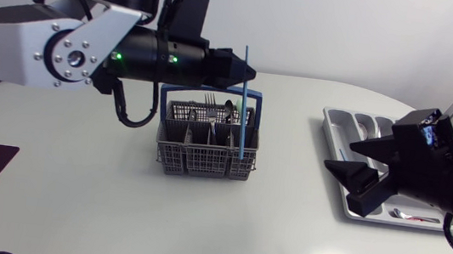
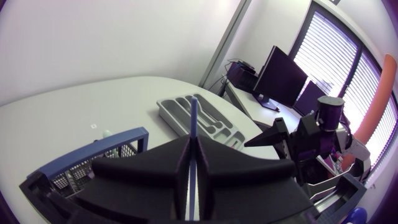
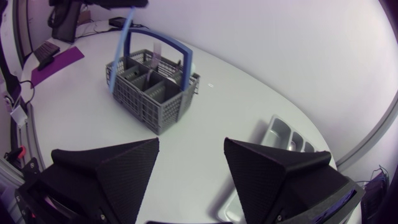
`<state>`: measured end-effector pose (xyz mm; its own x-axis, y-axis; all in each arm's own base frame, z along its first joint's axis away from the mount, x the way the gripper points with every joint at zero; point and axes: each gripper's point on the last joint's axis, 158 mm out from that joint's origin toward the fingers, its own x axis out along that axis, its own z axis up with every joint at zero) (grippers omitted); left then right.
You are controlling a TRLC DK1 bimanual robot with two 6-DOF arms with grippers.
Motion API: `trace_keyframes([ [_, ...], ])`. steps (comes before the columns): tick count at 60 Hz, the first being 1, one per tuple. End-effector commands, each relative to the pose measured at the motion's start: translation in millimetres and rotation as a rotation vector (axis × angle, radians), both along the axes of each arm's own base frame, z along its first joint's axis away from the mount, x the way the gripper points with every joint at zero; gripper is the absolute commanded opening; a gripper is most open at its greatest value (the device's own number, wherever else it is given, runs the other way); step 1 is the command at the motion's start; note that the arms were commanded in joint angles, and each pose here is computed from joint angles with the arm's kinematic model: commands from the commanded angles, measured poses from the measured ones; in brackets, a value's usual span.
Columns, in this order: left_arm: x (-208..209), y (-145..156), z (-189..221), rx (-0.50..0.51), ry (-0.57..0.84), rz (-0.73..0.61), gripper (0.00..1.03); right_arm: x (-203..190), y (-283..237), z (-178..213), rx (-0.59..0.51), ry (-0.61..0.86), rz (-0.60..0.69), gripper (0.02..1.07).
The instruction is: Unload the cutlery basket into the drawer organizer.
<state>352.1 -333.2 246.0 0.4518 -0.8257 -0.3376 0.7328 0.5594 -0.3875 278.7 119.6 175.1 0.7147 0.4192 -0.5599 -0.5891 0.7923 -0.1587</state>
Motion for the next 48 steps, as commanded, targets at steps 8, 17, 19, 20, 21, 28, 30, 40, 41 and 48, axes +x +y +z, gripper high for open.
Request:
trace_keyframes([
  [8, -7, -24, -11, -0.046, 0.118, -0.108, 0.04, -3, 49, 12, 0.135, 0.106, 0.104, 0.78],
  [17, -12, -36, -19, -0.048, 0.147, -0.150, 0.04, 2, 81, 6, 0.208, 0.192, 0.169, 0.77],
  [19, -12, -36, -20, -0.047, 0.148, -0.151, 0.04, 3, 86, 3, 0.215, 0.207, 0.176, 0.77],
  [20, -13, -37, -21, -0.047, 0.150, -0.154, 0.04, 3, 87, 2, 0.216, 0.214, 0.180, 0.77],
  [21, -14, -38, -21, -0.046, 0.153, -0.155, 0.04, 4, 90, 1, 0.220, 0.223, 0.184, 0.77],
  [28, -13, -39, -23, -0.047, 0.154, -0.156, 0.04, 4, 106, -1, 0.238, 0.248, 0.211, 0.76],
  [30, -13, -39, -23, -0.047, 0.154, -0.156, 0.04, 3, 110, 0, 0.240, 0.245, 0.221, 0.73],
  [40, -16, -40, -26, -0.049, 0.169, -0.159, 0.04, 10, 119, -6, 0.242, 0.260, 0.227, 0.60],
  [41, -16, -40, -26, -0.049, 0.172, -0.158, 0.04, 11, 119, -5, 0.243, 0.256, 0.228, 0.58],
  [48, -17, -41, -25, -0.054, 0.170, -0.161, 0.04, 14, 122, -5, 0.243, 0.255, 0.230, 0.43],
])
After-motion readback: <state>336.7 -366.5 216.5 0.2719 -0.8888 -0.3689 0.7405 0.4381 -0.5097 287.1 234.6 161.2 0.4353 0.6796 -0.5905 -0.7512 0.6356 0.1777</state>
